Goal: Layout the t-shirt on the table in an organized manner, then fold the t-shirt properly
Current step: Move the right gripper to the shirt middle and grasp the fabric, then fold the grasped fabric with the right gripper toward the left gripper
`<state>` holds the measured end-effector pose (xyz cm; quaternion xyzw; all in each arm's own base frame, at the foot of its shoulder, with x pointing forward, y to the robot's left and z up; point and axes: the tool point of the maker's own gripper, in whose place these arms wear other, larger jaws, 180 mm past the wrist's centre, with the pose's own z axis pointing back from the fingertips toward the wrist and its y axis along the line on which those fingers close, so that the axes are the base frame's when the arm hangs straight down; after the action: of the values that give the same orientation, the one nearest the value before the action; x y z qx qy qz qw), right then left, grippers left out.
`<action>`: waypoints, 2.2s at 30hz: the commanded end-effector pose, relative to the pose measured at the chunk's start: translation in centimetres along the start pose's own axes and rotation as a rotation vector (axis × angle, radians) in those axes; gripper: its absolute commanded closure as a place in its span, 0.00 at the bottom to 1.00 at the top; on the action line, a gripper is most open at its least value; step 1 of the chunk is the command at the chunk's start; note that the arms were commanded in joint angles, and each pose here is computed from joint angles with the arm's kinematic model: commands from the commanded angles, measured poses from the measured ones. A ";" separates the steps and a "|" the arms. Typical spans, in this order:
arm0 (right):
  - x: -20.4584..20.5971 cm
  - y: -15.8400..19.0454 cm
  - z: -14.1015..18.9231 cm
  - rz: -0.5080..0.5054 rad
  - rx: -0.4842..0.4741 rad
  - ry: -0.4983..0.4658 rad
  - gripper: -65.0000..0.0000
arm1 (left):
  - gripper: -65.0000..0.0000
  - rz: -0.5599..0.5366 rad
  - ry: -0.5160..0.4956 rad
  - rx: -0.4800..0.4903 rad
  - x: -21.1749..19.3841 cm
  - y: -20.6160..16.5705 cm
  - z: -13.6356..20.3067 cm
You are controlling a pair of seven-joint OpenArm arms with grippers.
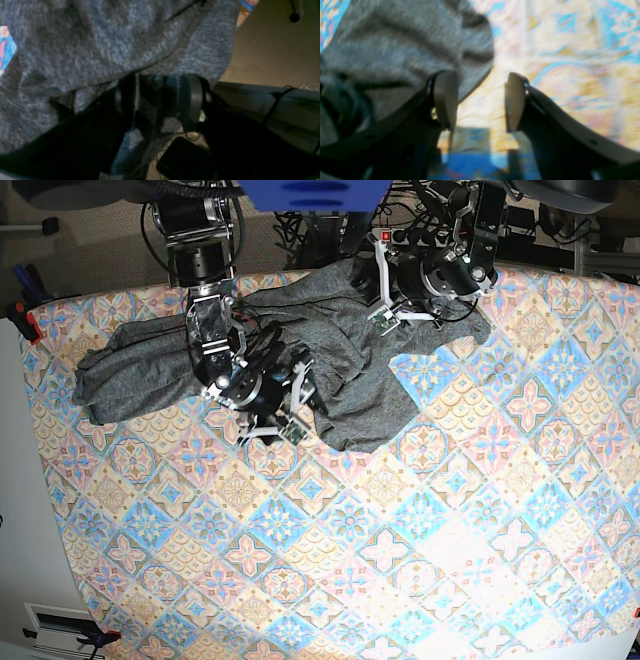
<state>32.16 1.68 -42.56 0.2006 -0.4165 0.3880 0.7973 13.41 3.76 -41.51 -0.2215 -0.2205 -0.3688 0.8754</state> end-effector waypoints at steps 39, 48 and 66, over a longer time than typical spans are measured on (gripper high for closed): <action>0.2 -2.4 0.9 0.093 -0.073 0.052 1.00 | 0.57 -0.002 -0.030 0.014 0.9 0.5 0.2; 0.1 -6.2 3.2 0.036 -0.191 0.029 1.00 | 0.57 0.067 0.009 0.072 0.2 5.5 -1.2; 2.5 -15.2 10.7 -0.080 -0.511 -0.102 1.00 | 0.57 0.071 0.023 0.144 1.3 11.1 -1.1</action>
<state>37.54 -13.03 -37.45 0.0401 -0.4848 0.2386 0.8405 23.07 7.24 -43.09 -0.2081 -0.2608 -0.3192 0.8870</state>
